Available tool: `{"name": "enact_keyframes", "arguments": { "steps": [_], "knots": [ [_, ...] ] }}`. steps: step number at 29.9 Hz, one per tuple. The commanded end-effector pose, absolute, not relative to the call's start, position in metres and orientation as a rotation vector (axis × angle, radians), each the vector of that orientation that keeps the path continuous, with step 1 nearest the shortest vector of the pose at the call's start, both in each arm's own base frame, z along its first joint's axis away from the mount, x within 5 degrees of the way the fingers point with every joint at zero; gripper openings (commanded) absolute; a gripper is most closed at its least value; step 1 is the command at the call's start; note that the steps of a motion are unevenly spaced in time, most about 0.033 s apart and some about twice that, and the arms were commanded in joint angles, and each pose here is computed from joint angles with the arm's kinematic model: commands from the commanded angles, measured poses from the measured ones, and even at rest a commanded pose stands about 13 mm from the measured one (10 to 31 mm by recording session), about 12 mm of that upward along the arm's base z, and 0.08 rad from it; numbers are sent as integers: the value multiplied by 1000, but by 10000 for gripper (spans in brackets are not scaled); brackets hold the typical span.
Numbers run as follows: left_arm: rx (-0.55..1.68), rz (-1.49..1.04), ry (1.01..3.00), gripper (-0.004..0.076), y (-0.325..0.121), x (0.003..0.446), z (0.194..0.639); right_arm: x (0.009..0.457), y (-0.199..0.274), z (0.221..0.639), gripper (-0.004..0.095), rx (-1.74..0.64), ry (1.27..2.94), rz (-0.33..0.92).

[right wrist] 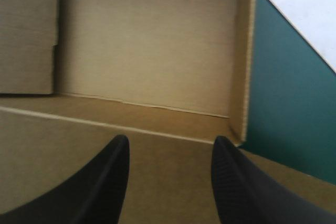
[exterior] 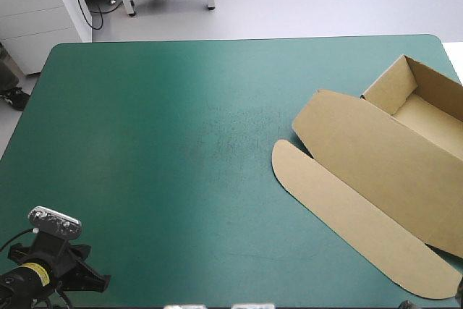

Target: Fold the box

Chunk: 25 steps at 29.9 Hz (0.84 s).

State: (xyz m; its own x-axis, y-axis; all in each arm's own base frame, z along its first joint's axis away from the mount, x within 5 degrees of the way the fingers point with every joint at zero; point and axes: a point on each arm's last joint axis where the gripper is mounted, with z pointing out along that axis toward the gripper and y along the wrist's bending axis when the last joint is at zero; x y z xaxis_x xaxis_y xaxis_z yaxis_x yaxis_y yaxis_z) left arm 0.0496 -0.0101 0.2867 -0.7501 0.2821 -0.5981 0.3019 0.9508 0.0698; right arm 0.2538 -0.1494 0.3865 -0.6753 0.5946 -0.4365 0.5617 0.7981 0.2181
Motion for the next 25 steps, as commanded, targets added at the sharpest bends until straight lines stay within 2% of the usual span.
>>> {"name": "enact_keyframes", "arguments": {
  "steps": [1, 3, 8, 15, 17, 20, 25],
  "knots": [
    [394, -57, 2414, -8, -11, 53, 295, 230, -121, 427, 457, 719, 2364, 177],
    [394, -57, 2414, -8, -11, 53, 295, 215, -105, 443, 435, 653, 2320, 160],
    [394, -57, 2414, -8, -11, 53, 295, 176, -57, 476, 304, 439, 2237, 82],
    [394, -57, 2414, -8, -11, 53, 295, 100, 0, 508, 266, 136, 2062, 142],
    [394, -57, 2414, -8, -11, 53, 295, 79, 6, 507, 185, 98, 2026, 141],
    [394, -58, 2411, -8, -12, 53, 295, 55, 7, 493, -1, 89, 2017, 95],
    [390, -59, 2412, -8, -12, 53, 295, 29, 9, 447, -15, 94, 2065, 70]
  ]
}}
